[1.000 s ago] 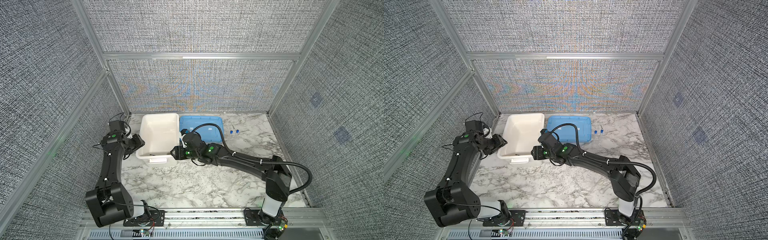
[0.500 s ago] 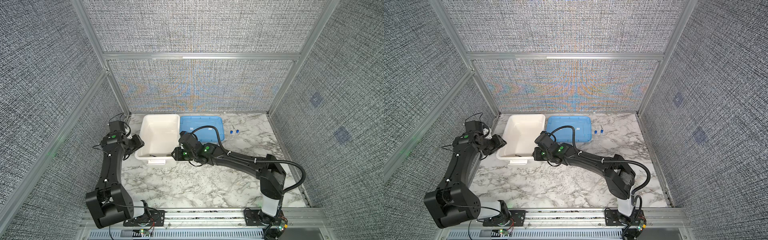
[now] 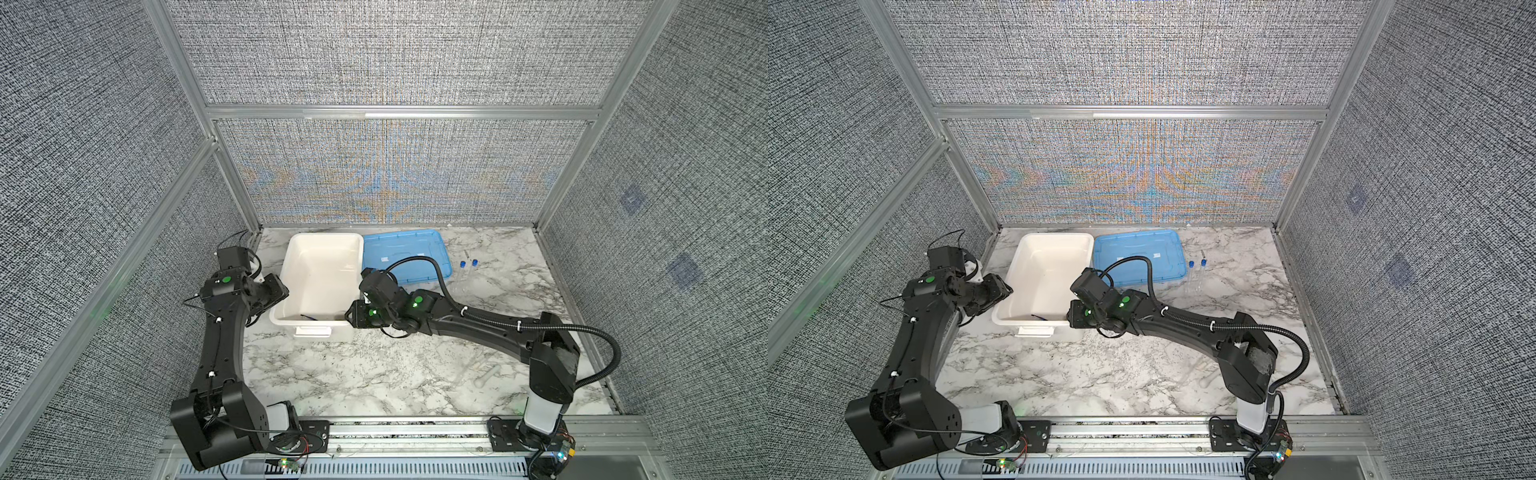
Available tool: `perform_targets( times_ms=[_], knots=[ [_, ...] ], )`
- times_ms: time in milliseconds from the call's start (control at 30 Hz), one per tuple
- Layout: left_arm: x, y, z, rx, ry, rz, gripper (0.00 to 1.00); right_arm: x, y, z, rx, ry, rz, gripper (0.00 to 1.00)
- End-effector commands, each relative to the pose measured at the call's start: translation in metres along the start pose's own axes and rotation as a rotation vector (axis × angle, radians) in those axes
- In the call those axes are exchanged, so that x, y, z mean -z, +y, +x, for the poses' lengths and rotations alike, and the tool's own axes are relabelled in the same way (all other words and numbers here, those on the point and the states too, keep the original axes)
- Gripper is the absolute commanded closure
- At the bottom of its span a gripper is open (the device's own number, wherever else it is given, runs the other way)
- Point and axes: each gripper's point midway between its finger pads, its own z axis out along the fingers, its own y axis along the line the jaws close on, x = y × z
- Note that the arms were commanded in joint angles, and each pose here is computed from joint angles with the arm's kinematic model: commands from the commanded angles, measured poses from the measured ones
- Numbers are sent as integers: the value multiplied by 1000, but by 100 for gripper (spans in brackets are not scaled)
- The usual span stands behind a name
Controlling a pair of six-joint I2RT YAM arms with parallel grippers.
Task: Organize the chemistry lab equipment
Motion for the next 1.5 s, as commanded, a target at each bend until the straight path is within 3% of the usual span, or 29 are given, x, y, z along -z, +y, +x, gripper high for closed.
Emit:
perform_targets(
  times_ms=[0,433,700,1467],
  knots=[
    [6,-6,8,5,21,29,42,6,10,0,7,1,-43,66],
    [2,-14,15,18,62,82,41,30,-15,8,-39,-38,12,71],
    [-3,-24,16,47,67,148,45,32,-24,6,-50,-46,26,73],
    [-19,-58,38,-31,174,226,46,55,-48,1,-77,-88,85,70]
  ],
)
